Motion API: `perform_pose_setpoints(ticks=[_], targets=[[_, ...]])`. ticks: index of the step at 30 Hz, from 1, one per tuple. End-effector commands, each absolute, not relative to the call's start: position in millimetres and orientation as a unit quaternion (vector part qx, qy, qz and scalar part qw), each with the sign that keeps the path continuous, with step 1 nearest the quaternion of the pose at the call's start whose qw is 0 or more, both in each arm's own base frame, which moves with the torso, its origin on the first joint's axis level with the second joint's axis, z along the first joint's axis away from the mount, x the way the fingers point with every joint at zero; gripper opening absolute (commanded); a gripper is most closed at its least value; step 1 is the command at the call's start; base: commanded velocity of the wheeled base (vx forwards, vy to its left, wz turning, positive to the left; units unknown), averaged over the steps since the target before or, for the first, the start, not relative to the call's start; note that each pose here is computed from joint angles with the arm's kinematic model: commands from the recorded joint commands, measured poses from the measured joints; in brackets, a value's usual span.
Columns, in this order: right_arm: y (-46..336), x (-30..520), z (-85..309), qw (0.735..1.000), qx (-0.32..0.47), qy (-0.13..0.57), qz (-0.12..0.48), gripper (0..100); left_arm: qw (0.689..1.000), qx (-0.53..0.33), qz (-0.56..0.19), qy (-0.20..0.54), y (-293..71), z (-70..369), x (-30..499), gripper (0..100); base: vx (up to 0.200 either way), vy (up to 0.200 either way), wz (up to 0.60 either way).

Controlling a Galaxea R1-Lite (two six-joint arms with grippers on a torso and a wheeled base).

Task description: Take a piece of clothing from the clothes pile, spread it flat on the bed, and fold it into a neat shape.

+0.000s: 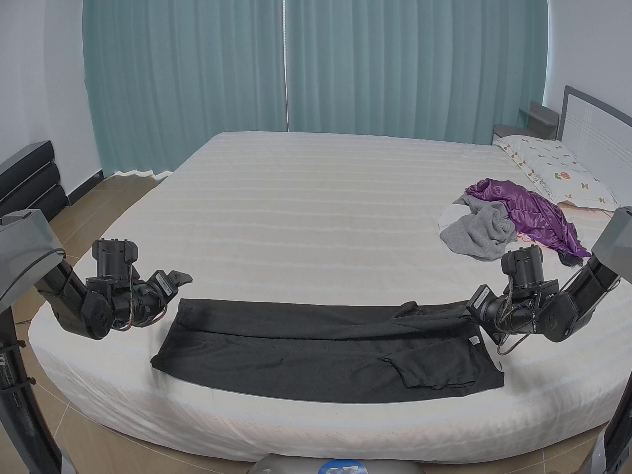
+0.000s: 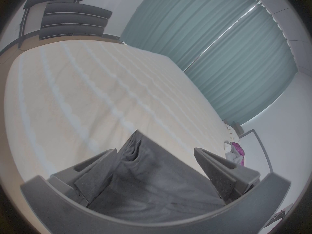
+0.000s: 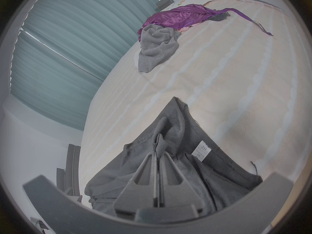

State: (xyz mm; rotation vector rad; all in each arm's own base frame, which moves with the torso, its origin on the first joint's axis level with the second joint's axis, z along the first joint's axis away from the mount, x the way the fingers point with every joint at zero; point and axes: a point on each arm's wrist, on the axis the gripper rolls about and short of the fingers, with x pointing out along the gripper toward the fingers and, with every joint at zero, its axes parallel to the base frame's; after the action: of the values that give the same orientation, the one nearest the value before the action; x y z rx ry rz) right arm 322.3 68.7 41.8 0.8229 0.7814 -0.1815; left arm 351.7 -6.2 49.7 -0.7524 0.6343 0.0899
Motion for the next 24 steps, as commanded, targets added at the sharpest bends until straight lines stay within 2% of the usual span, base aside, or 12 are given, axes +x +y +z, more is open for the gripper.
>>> perform_pose_setpoints(ticks=[1,11,16,20,24], targets=[[69.3,323.1,41.7,0.84,0.389,0.369,-0.085,0,0.881,-0.368,0.014,0.298,-8.8,42.0,379.0,100,0.0,0.0,0.0],[69.2,322.7,41.4,0.839,0.389,0.37,-0.084,0,0.871,-0.374,-0.012,0.319,-10.6,8.2,409.5,100,0.0,0.0,0.0],[69.1,322.3,41.6,0.839,0.39,0.37,-0.085,0,0.856,-0.382,-0.026,0.346,-9.9,2.5,397.0,100,0.0,0.0,0.0],[68.6,322.2,40.3,0.838,0.39,0.372,-0.086,0,0.843,-0.391,-0.059,0.364,-8.7,18.9,366.7,100,0.0,0.0,0.0],[68.7,322.3,39.3,0.838,0.389,0.373,-0.087,0,0.844,-0.394,-0.067,0.357,-4.2,35.1,351.0,100,0.0,0.0,0.0]])
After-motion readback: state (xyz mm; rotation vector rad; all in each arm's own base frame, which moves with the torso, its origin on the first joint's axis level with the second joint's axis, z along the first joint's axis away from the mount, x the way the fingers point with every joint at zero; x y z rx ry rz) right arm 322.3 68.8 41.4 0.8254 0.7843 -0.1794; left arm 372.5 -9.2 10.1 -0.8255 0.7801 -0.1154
